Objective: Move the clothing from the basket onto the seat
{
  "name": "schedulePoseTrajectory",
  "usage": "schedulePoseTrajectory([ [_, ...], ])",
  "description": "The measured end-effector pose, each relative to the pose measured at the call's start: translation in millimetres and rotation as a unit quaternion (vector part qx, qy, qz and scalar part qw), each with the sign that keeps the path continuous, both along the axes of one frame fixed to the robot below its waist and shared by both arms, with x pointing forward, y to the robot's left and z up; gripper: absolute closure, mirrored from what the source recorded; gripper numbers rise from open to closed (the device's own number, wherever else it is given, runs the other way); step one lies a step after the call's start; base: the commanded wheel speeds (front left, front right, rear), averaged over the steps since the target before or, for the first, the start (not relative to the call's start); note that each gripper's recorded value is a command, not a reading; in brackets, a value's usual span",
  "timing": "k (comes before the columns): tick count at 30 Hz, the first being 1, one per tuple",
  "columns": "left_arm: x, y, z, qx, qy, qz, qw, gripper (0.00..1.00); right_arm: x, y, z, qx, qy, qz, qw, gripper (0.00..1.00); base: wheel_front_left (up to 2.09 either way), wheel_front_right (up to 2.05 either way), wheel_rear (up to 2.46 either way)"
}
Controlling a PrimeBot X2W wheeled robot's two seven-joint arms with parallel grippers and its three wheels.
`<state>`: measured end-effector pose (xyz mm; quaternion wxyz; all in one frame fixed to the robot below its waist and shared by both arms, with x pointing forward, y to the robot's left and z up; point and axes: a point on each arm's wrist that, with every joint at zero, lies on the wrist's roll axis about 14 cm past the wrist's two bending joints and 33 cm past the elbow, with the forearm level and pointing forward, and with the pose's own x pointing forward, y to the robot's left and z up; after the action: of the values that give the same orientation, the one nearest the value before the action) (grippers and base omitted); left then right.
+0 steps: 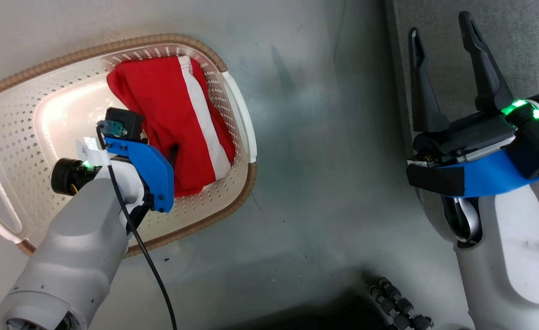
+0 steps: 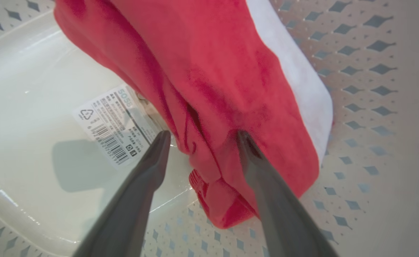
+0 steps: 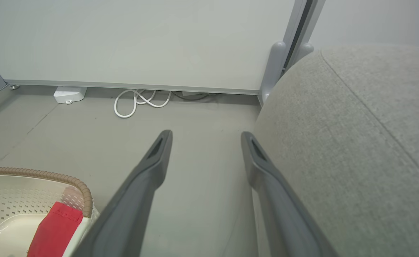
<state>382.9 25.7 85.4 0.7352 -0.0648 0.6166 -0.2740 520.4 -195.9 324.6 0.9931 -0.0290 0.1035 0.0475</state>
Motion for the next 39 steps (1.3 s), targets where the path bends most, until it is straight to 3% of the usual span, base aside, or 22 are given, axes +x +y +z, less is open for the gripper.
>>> schedulePoseTrajectory([
  [13, -7, -12, -21, -0.02, 0.026, 0.008, 0.999, 0.0, -3, 0, -32, -0.003, 0.03, 0.002, 1.0, 0.0, 0.0, 0.0, 0.0],
  [14, -7, -13, -21, -0.021, 0.026, 0.007, 0.999, 0.73, -3, 0, -33, -0.003, 0.03, 0.001, 1.0, 0.0, 0.0, 0.0, 0.0],
  [15, -8, -13, -21, -0.023, 0.026, 0.006, 0.999, 1.0, -3, 0, -33, -0.003, 0.031, 0.001, 1.0, 0.0, 0.0, 0.0, 0.0],
  [28, 6, -24, -3, -0.052, 0.002, 0.022, 0.998, 1.0, 3, 2, -26, 0.002, 0.019, 0.0, 1.0, 0.0, 0.0, 0.0, 0.0],
  [39, 30, -35, 49, -0.098, -0.065, 0.055, 0.992, 1.0, 8, 8, 3, 0.01, -0.007, 0.006, 1.0, 0.0, 0.0, 0.0, 0.0],
])
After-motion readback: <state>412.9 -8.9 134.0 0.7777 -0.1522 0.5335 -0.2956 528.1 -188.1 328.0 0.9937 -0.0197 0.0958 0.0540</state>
